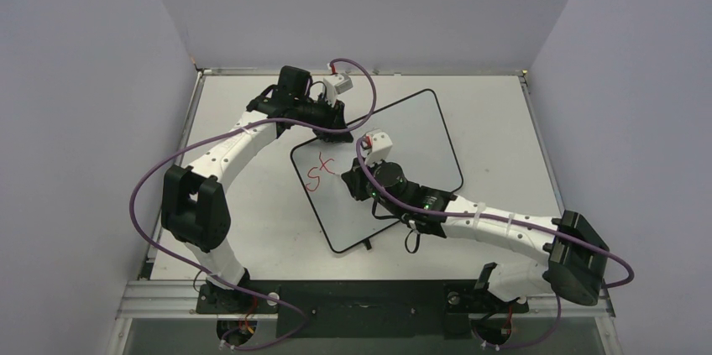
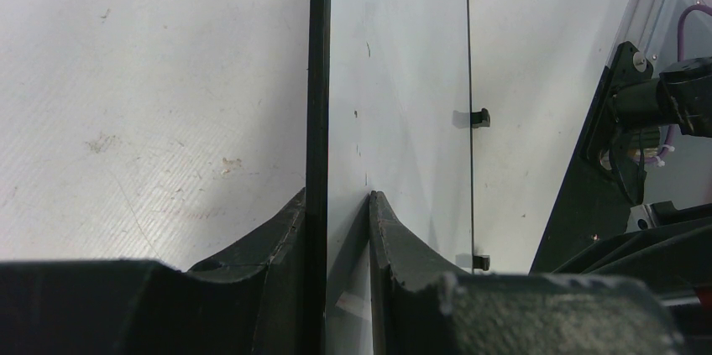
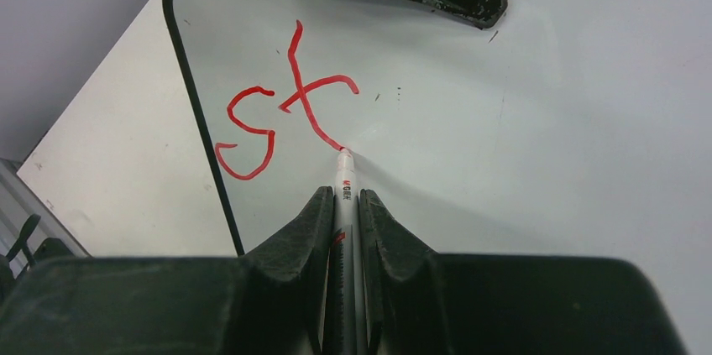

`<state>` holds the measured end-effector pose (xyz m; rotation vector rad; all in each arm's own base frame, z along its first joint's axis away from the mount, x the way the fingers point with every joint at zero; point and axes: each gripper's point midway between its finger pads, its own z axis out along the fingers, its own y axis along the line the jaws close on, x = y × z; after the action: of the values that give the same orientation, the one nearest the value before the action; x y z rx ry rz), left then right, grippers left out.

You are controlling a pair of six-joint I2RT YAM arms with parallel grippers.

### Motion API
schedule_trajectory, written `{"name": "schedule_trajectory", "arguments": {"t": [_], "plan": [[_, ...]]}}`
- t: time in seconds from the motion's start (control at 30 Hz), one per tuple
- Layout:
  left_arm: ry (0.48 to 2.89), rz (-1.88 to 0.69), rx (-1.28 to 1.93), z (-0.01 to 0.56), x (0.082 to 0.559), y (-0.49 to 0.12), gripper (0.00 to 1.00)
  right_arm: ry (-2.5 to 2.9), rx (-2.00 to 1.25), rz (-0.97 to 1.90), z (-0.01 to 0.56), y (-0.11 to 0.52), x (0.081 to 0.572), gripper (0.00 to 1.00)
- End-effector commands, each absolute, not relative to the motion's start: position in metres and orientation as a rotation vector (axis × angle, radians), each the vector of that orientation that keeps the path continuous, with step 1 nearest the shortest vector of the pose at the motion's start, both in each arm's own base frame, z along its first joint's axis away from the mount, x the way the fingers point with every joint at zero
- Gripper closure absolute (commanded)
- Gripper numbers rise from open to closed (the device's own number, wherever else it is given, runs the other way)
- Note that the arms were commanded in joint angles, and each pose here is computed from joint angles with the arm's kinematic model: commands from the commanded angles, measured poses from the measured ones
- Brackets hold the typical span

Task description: Write a sentence on the whiteboard

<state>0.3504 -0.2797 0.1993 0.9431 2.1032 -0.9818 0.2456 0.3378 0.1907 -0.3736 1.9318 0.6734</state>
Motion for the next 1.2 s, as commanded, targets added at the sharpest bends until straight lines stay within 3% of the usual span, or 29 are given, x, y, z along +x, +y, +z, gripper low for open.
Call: {"name": "schedule_trajectory", "arguments": {"t": [0.0,0.67,1.17], "plan": [[2.052,-0.767,1.035,0.193,0.364,-0.271,1.00,1.925,-0.363,0.573,0.196,0.324,0.254,1.00],[2.043,-0.761,1.029,0.197,0.365,-0.271,1.00,1.774,-0.296,0.631,0.274,0.300,0.248,1.00],[2.027,-0.731,1.017,0.207,0.364,-0.269,1.00,1.780,-0.276,0.659,0.254,0.300,0.246,1.00]]}}
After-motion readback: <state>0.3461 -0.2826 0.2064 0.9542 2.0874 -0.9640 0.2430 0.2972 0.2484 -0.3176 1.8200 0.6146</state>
